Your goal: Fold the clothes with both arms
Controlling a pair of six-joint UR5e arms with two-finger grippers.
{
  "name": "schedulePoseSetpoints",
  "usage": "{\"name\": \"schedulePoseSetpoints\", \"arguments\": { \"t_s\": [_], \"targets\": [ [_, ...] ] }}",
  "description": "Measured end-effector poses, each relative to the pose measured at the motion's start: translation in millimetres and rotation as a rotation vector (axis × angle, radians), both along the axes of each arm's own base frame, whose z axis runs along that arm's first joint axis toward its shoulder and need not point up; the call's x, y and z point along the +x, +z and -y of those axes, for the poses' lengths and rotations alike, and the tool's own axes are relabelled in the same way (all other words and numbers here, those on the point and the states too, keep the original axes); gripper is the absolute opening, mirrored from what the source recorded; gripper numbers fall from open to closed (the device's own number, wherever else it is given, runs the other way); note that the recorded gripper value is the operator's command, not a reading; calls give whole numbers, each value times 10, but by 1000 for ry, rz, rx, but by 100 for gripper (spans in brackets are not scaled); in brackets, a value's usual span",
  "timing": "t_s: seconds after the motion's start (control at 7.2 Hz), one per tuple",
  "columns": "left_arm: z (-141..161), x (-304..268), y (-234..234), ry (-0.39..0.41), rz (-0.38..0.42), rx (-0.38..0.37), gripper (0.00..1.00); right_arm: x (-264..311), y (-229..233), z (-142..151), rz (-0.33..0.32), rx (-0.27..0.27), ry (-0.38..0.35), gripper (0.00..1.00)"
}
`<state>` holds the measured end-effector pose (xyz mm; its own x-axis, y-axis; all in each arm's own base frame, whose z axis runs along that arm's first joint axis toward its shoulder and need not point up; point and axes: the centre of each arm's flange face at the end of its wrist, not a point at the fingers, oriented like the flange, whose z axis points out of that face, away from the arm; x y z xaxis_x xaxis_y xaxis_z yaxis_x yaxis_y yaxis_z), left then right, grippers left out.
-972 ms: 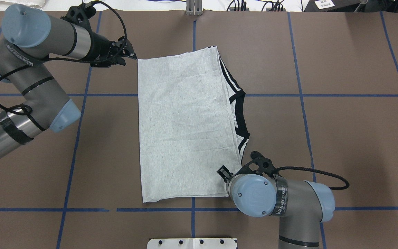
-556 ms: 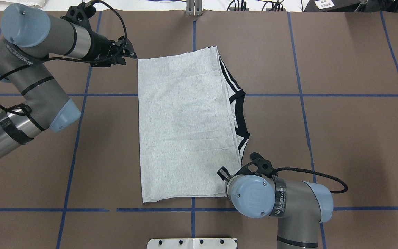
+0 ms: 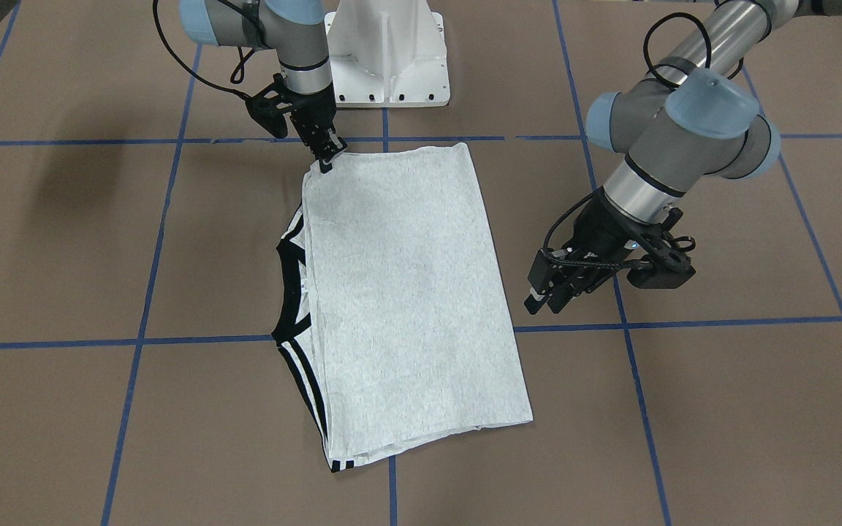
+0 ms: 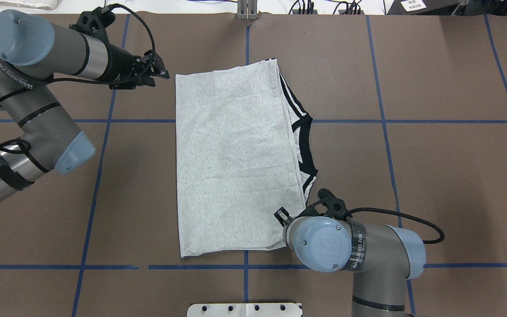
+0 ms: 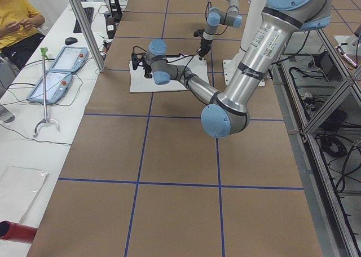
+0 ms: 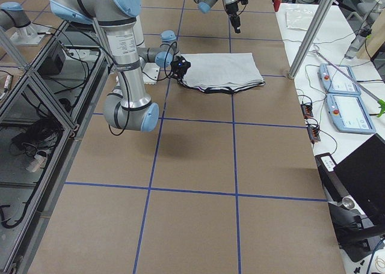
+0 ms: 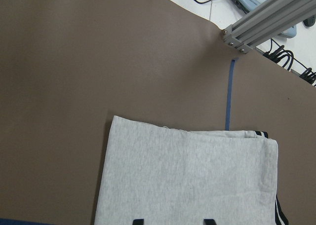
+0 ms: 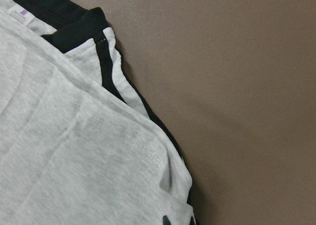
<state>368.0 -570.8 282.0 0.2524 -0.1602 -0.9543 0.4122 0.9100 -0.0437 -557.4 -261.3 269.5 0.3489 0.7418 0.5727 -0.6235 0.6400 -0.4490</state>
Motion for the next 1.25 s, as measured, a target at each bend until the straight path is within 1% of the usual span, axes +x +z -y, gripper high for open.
{"name": "schedulePoseSetpoints", "arguments": {
  "t_s": [0.14, 0.28, 0.42, 0.56, 0.69, 0.83, 0.97, 1.25],
  "targets": [
    [-29, -5, -40, -3, -14, -12, 51, 64, -70, 4, 17, -9, -6, 0],
    [-106, 8, -130, -3, -50, -49, 52, 98, -102, -1, 26, -14, -10, 0],
    [-325, 82, -245, 11, -106, -112, 53, 113, -106, -6, 28, -16, -12, 0],
    [-737, 190, -347, 43, -168, -187, 54, 124, -102, -7, 28, -18, -12, 0],
    [-1157, 283, -400, 71, -208, -259, 54, 137, -106, -10, 29, -18, -12, 0],
    [-1558, 422, -378, 76, -213, -319, 54, 150, -109, -13, 31, -18, -12, 0],
    [-1946, 616, -316, 67, -179, -359, 56, 156, -107, -15, 30, -18, -13, 0],
    [-2552, 989, -153, 77, -75, -431, 57, 156, -114, -21, 32, -18, -14, 0]
  ]
}}
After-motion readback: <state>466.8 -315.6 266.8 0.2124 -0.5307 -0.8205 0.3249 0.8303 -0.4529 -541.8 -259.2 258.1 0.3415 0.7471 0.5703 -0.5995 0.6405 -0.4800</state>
